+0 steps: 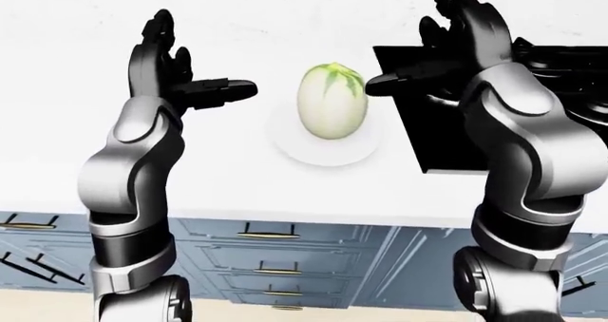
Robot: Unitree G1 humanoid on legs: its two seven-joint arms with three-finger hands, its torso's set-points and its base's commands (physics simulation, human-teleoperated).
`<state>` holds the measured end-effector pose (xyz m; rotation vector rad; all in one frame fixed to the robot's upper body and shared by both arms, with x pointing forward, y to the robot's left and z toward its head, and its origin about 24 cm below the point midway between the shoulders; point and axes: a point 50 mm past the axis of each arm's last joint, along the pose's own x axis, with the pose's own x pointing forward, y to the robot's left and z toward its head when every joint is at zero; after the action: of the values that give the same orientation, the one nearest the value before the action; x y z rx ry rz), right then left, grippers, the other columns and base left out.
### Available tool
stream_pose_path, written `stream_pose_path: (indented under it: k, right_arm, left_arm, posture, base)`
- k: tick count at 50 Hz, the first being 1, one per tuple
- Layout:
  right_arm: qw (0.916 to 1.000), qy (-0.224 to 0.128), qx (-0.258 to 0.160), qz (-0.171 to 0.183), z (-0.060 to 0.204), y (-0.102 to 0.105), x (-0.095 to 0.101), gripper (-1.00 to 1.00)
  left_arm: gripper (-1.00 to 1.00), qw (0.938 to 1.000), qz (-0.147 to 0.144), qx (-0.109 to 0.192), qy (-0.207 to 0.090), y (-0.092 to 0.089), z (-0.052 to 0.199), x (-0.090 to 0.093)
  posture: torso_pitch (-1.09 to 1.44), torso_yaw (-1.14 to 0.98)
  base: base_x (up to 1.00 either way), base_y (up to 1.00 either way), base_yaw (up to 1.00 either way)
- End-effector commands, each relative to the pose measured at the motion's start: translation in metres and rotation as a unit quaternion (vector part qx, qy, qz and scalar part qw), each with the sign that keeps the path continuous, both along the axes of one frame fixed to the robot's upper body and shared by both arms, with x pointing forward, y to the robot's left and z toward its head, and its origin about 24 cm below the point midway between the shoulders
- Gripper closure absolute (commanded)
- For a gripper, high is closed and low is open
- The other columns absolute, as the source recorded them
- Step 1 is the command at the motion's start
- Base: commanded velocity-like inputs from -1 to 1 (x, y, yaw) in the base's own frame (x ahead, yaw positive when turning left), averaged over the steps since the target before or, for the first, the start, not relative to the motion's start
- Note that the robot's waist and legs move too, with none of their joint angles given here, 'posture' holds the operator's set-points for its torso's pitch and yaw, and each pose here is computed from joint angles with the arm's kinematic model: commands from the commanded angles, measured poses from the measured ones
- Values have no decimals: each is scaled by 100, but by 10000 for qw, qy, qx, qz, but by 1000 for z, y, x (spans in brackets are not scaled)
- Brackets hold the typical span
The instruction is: Pick the zucchini from the plate and place it in the pan.
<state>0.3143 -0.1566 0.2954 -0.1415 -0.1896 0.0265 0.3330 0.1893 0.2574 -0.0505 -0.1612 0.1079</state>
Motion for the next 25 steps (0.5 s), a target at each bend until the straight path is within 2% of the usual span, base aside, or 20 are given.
stream_pose_path:
  k: [1,9,25]
  right_arm:
    - [9994,-329,28,88,15,3,-4,-100]
    - [9992,-166,-74,344,6,20,4,-100]
    - [9991,15,-206,383,-19,23,6,-100]
  left_arm:
    - [-100,9988,-1,21,-489,0,20,-6]
    - [-100,9988,10,9,-494,2,21,-7]
    - [-100,9987,4,19,-500,1,23,-7]
  posture:
    - [0,0]
    - [0,0]
    - [0,0]
  base:
    - [0,0,0]
    - [0,0,0]
    - [0,0,0]
